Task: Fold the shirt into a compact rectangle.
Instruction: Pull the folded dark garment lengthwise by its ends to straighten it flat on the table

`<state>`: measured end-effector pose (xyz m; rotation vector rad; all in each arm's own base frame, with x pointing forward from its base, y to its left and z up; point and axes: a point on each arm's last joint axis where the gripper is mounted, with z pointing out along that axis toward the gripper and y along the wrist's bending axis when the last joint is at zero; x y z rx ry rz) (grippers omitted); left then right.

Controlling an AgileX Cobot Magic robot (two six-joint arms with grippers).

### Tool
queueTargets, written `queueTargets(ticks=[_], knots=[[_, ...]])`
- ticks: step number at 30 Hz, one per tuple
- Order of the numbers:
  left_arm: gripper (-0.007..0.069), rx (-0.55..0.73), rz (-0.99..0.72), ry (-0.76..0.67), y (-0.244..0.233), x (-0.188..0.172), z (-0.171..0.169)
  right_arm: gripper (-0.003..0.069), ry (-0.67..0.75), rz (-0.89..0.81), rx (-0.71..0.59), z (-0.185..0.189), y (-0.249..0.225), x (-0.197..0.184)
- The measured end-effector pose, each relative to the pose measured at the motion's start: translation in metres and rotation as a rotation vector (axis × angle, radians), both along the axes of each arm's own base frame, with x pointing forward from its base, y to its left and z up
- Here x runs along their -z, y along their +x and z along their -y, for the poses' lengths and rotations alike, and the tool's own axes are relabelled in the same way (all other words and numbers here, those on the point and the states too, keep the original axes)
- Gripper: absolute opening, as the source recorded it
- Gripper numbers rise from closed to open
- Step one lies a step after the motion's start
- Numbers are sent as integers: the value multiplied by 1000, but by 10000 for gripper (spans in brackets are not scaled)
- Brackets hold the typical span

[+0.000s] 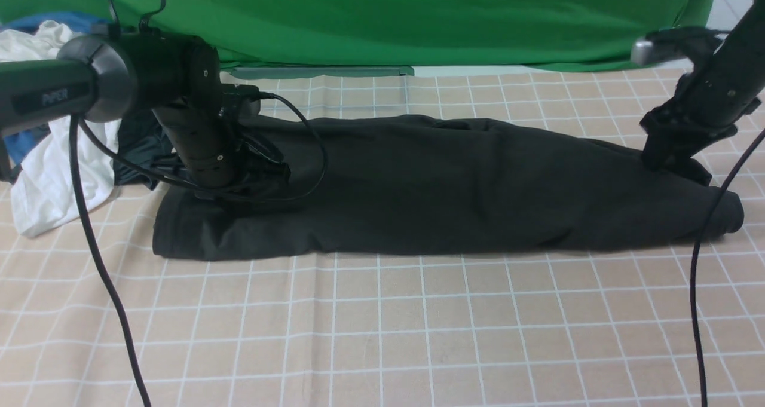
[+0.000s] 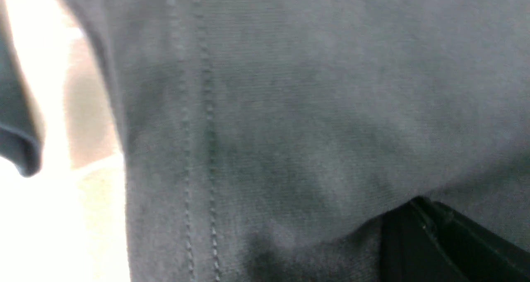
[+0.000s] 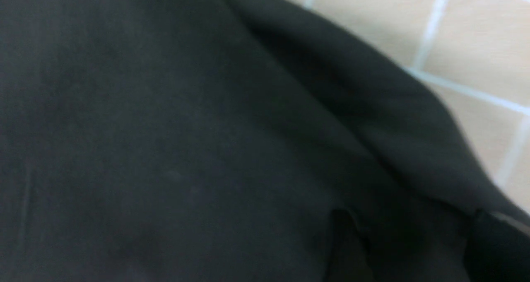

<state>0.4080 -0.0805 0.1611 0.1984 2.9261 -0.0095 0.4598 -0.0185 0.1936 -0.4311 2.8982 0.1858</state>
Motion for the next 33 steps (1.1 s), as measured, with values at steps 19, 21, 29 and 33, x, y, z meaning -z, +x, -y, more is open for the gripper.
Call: queueTargets(ticks=[19,21,29,33], knots=[[19,33,1,-21,0,0,-1,48,-14,85,-58,-6,10,-20],[19,35,1,-21,0,0,-1,48,-13,123,-36,0,10,-34],[19,31,0,-26,0,0,0,48,-6,168,16,8,20,-26],[19,33,1,-24,0,0,-1,102,-22,192,56,11,31,-4]])
